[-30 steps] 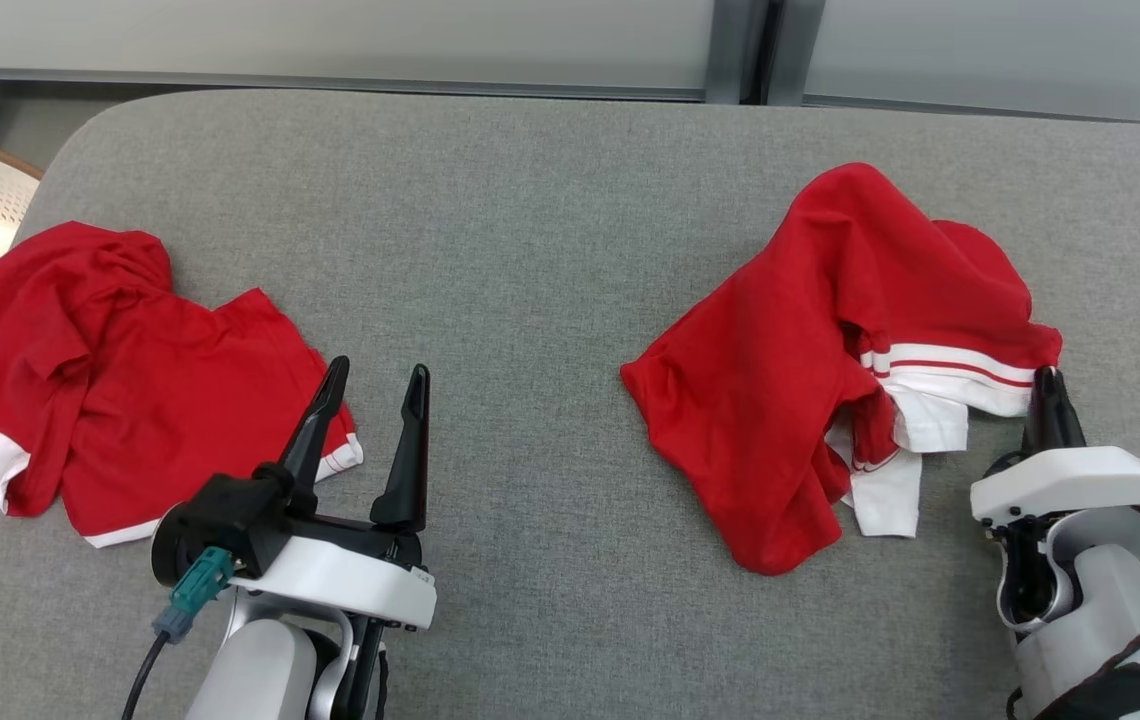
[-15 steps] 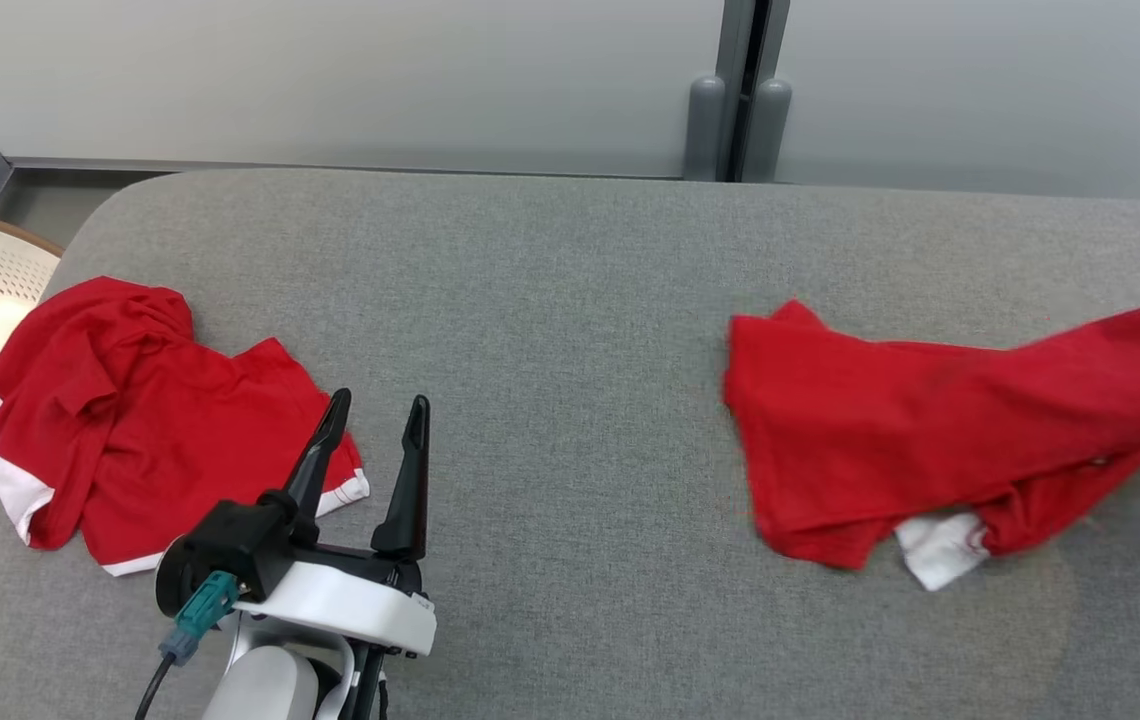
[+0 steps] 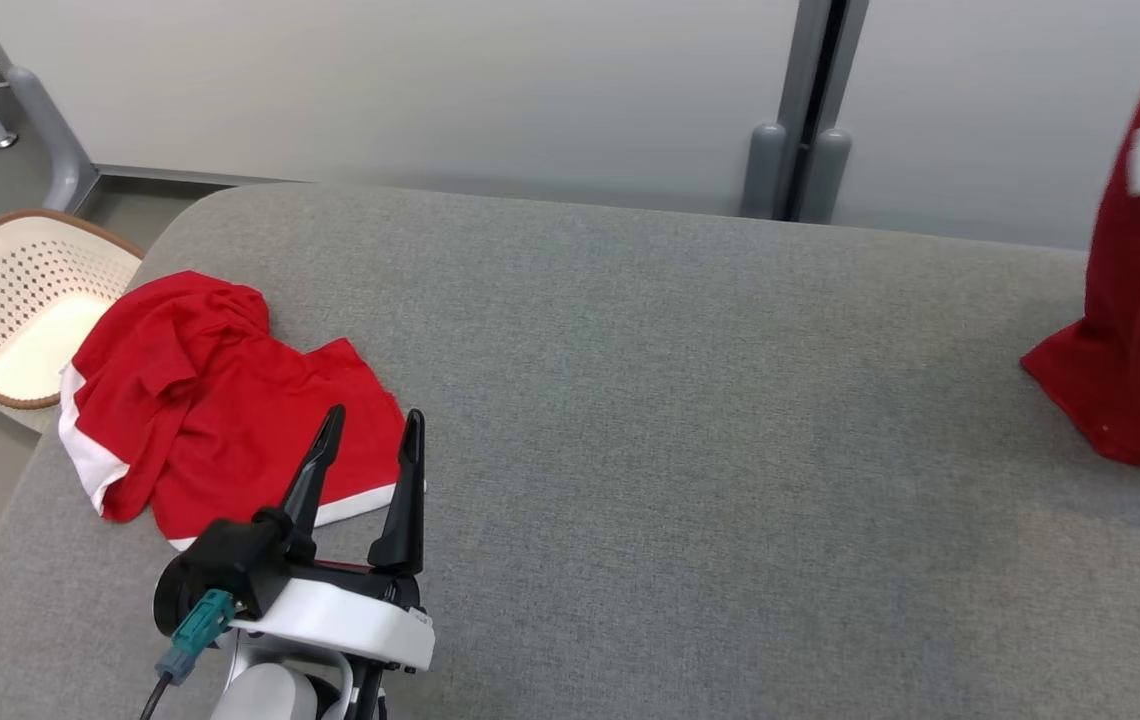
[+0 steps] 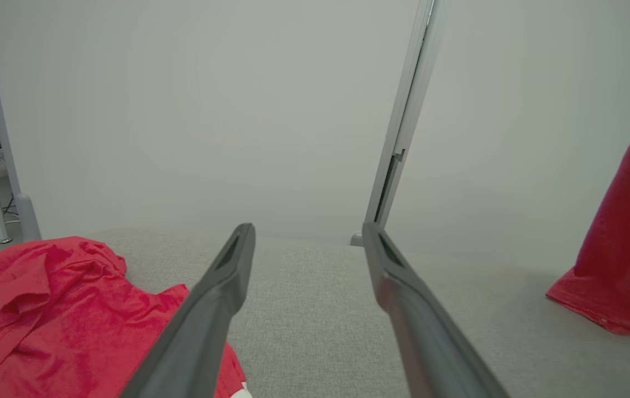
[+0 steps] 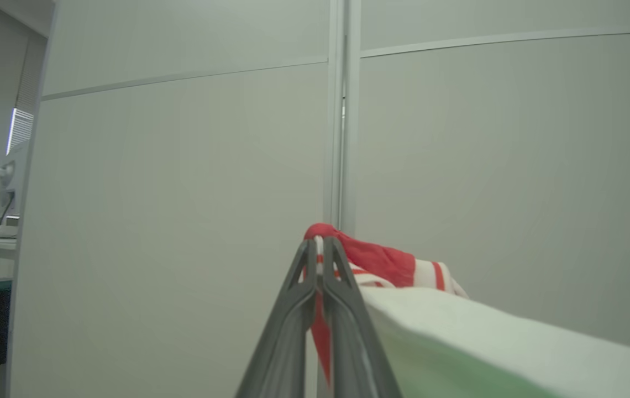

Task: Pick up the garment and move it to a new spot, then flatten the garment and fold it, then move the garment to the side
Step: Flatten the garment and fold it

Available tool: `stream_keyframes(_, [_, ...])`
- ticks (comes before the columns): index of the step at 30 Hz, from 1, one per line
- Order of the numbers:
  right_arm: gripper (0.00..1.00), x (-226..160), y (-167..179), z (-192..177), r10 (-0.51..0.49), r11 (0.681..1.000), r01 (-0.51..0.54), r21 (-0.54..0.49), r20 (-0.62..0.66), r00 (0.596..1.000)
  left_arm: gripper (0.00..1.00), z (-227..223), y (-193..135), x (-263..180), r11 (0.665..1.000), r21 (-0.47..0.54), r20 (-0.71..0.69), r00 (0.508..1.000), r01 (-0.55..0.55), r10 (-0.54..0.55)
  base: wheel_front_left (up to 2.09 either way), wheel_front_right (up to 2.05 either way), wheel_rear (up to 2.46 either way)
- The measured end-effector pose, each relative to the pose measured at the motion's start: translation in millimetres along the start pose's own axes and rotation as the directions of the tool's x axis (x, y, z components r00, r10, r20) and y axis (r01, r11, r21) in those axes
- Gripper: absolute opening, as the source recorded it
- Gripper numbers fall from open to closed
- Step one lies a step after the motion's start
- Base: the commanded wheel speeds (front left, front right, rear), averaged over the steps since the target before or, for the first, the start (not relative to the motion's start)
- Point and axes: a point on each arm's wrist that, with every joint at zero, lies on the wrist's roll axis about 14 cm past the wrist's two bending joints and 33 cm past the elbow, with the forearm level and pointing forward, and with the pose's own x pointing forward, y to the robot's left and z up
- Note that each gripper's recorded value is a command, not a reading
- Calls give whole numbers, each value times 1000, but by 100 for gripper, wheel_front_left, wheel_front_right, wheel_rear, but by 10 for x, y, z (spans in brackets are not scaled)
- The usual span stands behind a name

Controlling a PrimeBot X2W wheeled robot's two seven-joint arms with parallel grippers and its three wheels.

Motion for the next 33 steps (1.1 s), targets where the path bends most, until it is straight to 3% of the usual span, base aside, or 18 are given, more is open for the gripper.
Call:
stream_keyframes(2, [0, -56, 452, -259, 124, 992, -123, 14, -84, 989, 100, 6, 43, -22, 1000, 1, 0, 1000, -14, 14, 0, 0, 0])
stream_keyframes(5, [0, -330, 1048, -864, 281, 960, -271, 76, -271, 921, 100, -14, 79, -49, 1000, -2, -7, 1000, -27, 27, 0, 0, 0])
stream_keyframes(11, [0, -1206, 2034, -1923, 509, 859, -433, 272, -536, 673, 100, -68, 120, -52, 999, -13, -28, 999, -44, 43, 0, 0, 0])
stream_keyframes(16, [1, -1787, 2656, -2291, 637, 762, -514, 394, -598, 486, 100, -103, 208, -82, 997, -9, -44, 996, -77, 77, 0, 0, 0])
stream_keyframes(17, [45, -1868, 2729, -2343, 652, 745, -532, 401, -605, 457, 100, -114, 220, -94, 996, -10, -49, 995, -83, 83, 0, 0, 0])
stream_keyframes(18, [100, -1934, 2789, -2385, 665, 728, -558, 399, -611, 430, 100, -120, 240, -106, 996, -8, -52, 995, -91, 90, 0, 0, 0])
stream_keyframes(22, [100, -2225, 2979, -2493, 701, 666, -616, 420, -635, 324, 100, -116, 297, -148, 993, -5, -54, 992, -116, 115, 0, 0, 0])
stream_keyframes(26, [100, -2282, 3081, -2399, 731, 637, -627, 448, -610, 306, 100, -101, 305, -172, 992, -7, -49, 991, -123, 123, 0, 0, 0])
stream_keyframes(28, [100, -2257, 3097, -2346, 738, 633, -628, 452, -596, 316, 100, -106, 291, -166, 993, -10, -50, 992, -119, 119, 0, 0, 0])
stream_keyframes(30, [100, -2131, 3061, -2284, 736, 645, -626, 438, -576, 355, 100, -93, 270, -140, 993, -13, -44, 993, -113, 113, 0, 0, 0])
stream_keyframes(33, [100, -1876, 2928, -2182, 712, 689, -593, 417, -542, 447, 100, -75, 219, -90, 996, -10, -35, 995, -93, 93, 0, 0, 0])
